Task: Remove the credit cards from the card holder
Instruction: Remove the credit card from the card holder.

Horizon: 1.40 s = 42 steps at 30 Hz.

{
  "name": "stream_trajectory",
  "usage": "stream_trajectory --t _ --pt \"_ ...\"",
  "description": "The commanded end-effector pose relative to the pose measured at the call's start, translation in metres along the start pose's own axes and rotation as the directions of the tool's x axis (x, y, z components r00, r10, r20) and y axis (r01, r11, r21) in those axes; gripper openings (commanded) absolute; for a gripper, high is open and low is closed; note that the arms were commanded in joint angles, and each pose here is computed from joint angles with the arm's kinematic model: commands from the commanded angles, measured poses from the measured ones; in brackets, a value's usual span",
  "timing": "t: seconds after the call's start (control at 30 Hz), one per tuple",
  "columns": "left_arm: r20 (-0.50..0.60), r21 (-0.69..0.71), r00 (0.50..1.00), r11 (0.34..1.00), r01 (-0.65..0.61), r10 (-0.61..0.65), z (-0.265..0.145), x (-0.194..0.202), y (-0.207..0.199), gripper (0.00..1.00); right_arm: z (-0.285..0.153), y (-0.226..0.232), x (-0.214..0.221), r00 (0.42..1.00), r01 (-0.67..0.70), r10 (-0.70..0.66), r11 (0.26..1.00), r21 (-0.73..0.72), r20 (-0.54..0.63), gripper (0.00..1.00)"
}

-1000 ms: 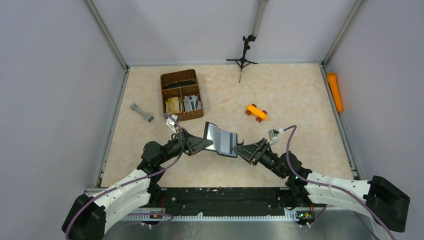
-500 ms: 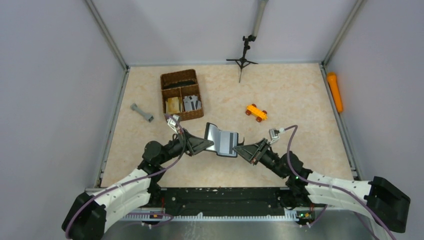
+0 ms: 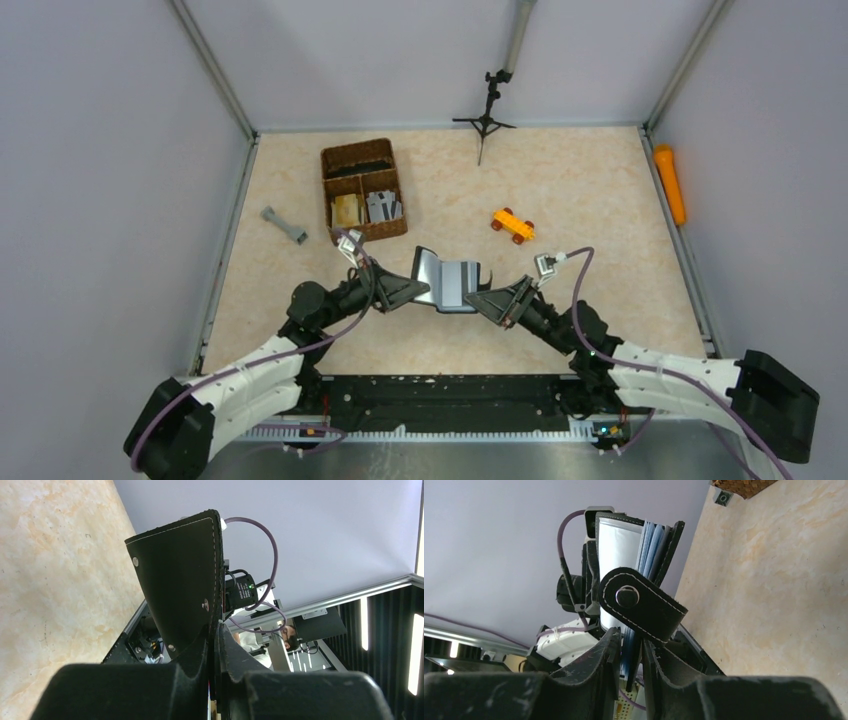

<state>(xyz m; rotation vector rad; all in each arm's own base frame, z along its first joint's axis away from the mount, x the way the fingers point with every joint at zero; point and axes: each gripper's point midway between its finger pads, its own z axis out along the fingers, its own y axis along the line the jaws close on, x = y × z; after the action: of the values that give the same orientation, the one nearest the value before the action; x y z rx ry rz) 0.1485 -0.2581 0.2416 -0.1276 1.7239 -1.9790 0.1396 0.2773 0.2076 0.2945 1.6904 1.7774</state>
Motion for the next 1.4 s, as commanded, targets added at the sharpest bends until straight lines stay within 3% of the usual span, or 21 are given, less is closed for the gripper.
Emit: stream_trajectory --t 0.0,0.17,0.27,0.4,0.53,0.6,0.83,0.9,1.07,1.2,1.37 --pt "0.012 0.061 0.999 0.997 -0.048 0.048 -0.001 -0.001 -0.016 0.07 0.001 0.037 -0.012 0.999 0.007 -0.002 0.994 -0.106 0.043 0.23" --pt "0.013 0.027 0.998 0.998 -0.061 0.061 -0.001 -0.001 -0.009 0.07 -0.003 0.037 -0.017 0.997 0.032 -0.025 0.995 -0.092 0.069 0.13" --pt "0.028 -0.143 0.997 0.987 -0.068 0.073 -0.003 -0.005 0.023 0.12 -0.004 0.025 -0.019 0.995 0.071 -0.07 0.997 -0.023 0.077 0.07" --pt "0.037 -0.335 0.985 0.93 -0.149 0.171 -0.013 -0.016 0.047 0.27 -0.007 0.008 -0.028 0.98 0.167 -0.175 0.982 0.088 0.099 0.01" --pt "-0.016 -0.487 0.963 0.839 -0.241 0.268 -0.023 -0.025 0.063 0.51 -0.009 -0.015 -0.037 0.952 0.267 -0.294 0.936 0.229 0.09 0.0" --pt "-0.052 -0.559 0.956 0.785 -0.267 0.288 -0.03 -0.028 0.071 0.54 -0.009 -0.026 -0.039 0.938 0.308 -0.34 0.907 0.287 0.069 0.0" --pt "-0.101 -0.55 0.946 0.775 -0.311 0.309 -0.025 -0.025 0.062 0.53 -0.003 -0.048 -0.044 0.904 0.385 -0.428 0.829 0.405 0.016 0.0" --pt "-0.12 -0.492 0.943 0.807 -0.328 0.31 -0.016 -0.02 0.054 0.52 -0.001 -0.05 -0.043 0.9 0.398 -0.436 0.821 0.41 -0.001 0.0" --pt "-0.189 -0.305 0.952 0.907 -0.291 0.243 0.009 0.002 0.04 0.4 0.01 -0.044 -0.03 0.905 0.411 -0.423 0.84 0.353 -0.046 0.0" --pt "-0.218 -0.297 0.953 0.916 -0.27 0.21 0.018 0.005 0.049 0.34 0.014 -0.04 -0.022 0.91 0.409 -0.41 0.859 0.309 -0.067 0.0" --pt "-0.23 -0.293 0.951 0.917 -0.27 0.206 0.024 0.005 0.055 0.34 0.016 -0.036 -0.014 0.918 0.395 -0.386 0.878 0.272 -0.088 0.0"
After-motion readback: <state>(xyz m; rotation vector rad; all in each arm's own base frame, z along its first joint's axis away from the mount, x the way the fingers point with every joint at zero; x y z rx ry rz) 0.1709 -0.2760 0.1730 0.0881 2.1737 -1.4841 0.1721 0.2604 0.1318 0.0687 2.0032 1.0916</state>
